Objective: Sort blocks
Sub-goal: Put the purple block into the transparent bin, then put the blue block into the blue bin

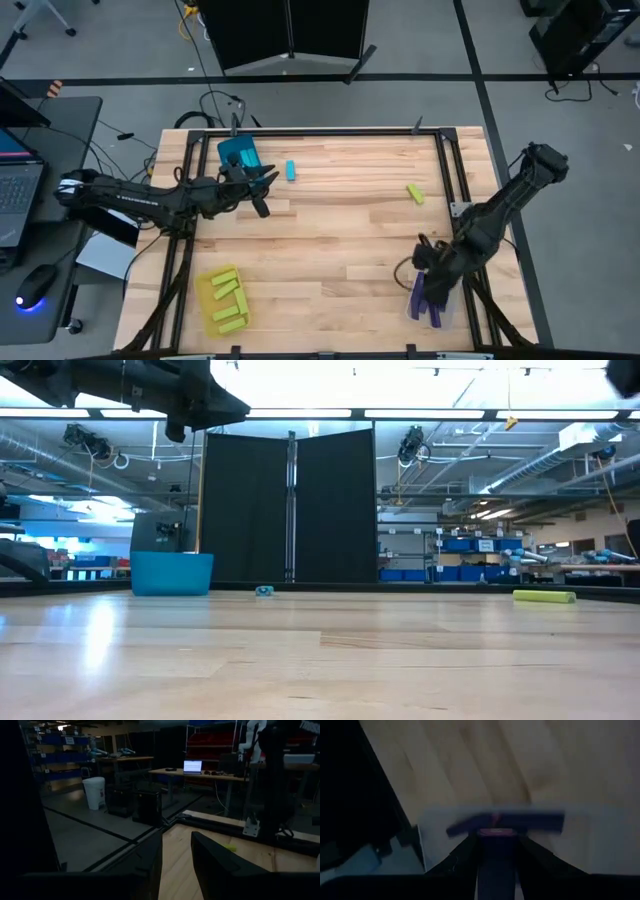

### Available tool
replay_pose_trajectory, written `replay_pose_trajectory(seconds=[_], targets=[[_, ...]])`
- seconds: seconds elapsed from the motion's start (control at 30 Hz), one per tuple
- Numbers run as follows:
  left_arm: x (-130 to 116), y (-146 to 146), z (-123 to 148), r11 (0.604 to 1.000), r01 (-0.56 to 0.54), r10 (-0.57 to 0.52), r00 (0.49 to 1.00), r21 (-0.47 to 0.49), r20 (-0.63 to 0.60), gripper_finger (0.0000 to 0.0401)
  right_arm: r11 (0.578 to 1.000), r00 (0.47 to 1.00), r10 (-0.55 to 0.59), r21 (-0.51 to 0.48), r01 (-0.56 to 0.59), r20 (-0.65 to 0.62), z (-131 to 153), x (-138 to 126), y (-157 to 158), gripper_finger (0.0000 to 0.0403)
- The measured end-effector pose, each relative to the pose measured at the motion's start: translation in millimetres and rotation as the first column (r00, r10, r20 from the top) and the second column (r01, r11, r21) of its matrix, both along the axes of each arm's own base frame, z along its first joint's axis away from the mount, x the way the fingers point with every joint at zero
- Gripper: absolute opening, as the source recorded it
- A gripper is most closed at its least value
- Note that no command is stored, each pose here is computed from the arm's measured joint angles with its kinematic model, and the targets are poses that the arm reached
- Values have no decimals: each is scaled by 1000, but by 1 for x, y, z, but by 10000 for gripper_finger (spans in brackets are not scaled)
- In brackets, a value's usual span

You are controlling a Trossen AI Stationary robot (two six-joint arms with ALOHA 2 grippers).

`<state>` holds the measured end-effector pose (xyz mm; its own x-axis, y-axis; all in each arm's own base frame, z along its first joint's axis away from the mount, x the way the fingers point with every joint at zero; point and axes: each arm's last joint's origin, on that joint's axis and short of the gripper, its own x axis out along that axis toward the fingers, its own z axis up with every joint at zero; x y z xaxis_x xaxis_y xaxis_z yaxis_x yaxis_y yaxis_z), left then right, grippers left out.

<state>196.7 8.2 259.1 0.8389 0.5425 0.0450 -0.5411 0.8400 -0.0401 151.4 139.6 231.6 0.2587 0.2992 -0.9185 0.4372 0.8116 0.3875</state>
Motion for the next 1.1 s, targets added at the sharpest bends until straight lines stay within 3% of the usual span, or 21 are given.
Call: replay_pose_trajectory(seconds=[0.23,0.4,0.57,0.7,0.8,0.97,1.1], targets=[[2,0,-1,1000,-4,4,1000,0,-2,110,996,988,-93,-18,92,-121,-15,-14,25,124],[3,0,-2,1000,-4,4,1000,-3,-4,110,984,971,-173,-64,165,-166,-24,-16,30,173],[4,0,-3,1000,-3,3,1000,-26,3,110,983,972,-177,-67,169,-153,-23,-16,30,220],[4,1,-4,999,-6,7,1000,-51,10,110,975,980,-200,-101,199,-3,-13,-17,22,236],[14,9,-3,991,-48,44,998,-128,-34,108,955,962,-208,-175,239,178,-3,-18,12,237],[43,28,2,971,-78,34,980,-226,-194,106,906,900,-183,-287,311,395,10,-18,-4,231],[68,50,-2,940,-204,79,909,-272,-409,106,874,863,-164,-335,351,477,12,-13,-9,230]])
